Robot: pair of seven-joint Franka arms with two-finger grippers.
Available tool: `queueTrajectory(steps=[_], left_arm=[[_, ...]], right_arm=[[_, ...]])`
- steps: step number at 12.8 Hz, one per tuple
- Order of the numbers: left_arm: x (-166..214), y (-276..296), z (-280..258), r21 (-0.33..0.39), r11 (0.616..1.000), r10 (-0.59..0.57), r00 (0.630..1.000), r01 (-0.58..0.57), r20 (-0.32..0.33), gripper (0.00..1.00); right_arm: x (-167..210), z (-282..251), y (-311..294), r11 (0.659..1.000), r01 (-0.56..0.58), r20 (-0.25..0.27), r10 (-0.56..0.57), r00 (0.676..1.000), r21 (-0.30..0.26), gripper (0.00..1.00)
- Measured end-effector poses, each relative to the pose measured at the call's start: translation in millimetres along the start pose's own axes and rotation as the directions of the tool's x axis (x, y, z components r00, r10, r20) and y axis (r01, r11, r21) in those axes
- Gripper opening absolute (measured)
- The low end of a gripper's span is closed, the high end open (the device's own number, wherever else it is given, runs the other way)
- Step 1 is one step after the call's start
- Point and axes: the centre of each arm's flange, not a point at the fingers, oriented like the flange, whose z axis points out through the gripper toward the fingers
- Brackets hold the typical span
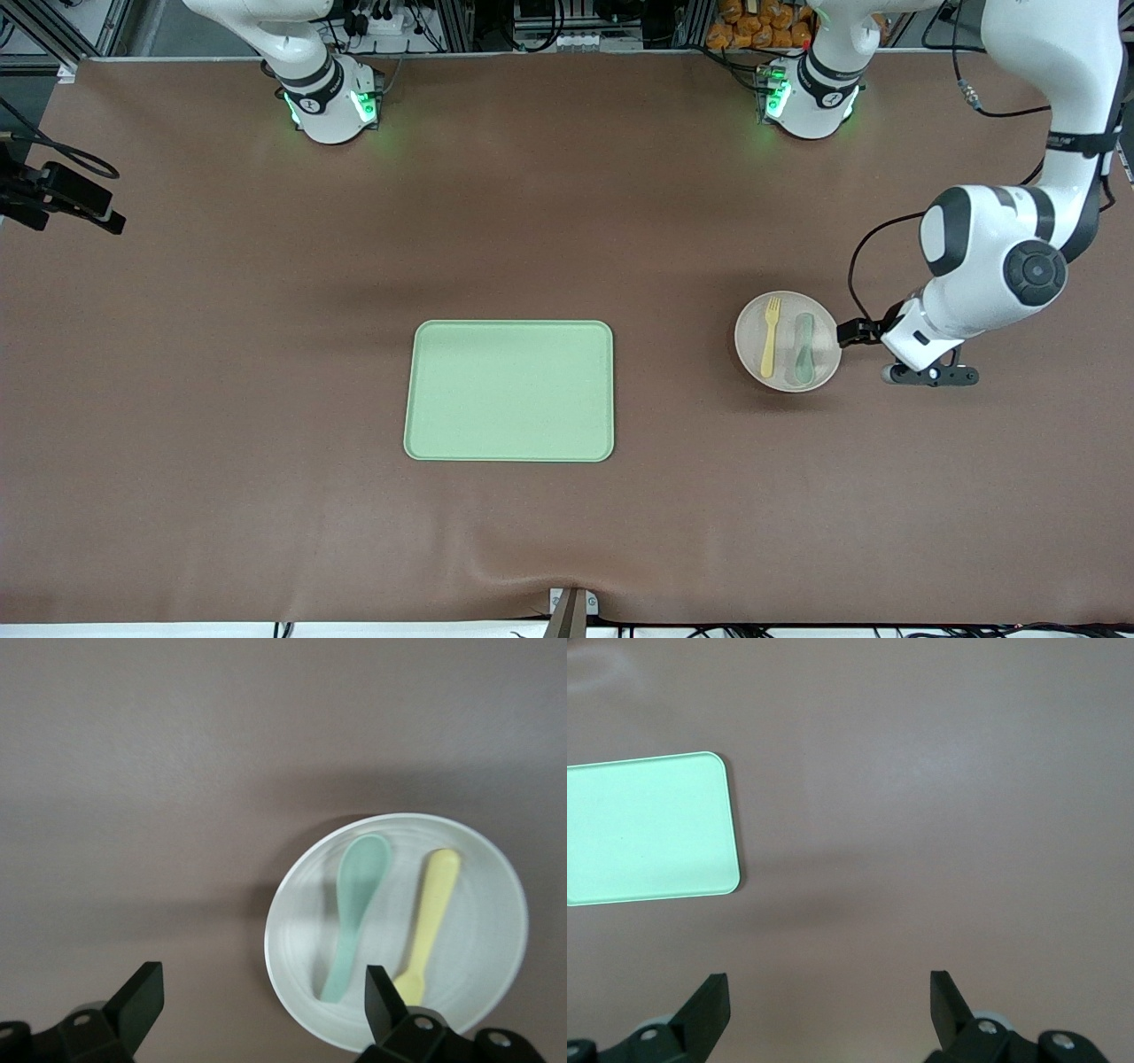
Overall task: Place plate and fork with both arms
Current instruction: 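Close the left gripper on the rim of the white plate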
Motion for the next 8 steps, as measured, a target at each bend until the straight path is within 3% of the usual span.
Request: queueTrajectory(steps=[2,3,4,8], left_arm=[[1.3,-6.8,27.7,-0.025,1.0,-0.015,1.0,0.016,0.026,0.96],[1.2,-11.2,39.9,-0.059,0.998,-0.019,0.999,0.022,0.039,0.9],[1.4,-15.3,49.9,-0.095,0.995,-0.01,0.999,0.014,0.043,0.78],[0.3,-32.0,67.7,-0.139,0.99,0.004,0.999,0.003,0.052,0.67]], right_arm=[[0.0,0.1,-0.5,1.0,0.001,0.0,-0.001,1.0,0.0,1.0],[0.0,0.1,-0.7,1.0,0.001,0.0,-0.001,1.0,0.0,1.0],[0.0,0.1,-0.9,1.0,0.002,0.0,-0.002,1.0,0.0,1.0],[-0.1,0.2,-1.8,1.0,0.004,0.0,-0.004,1.0,0.0,1.0]])
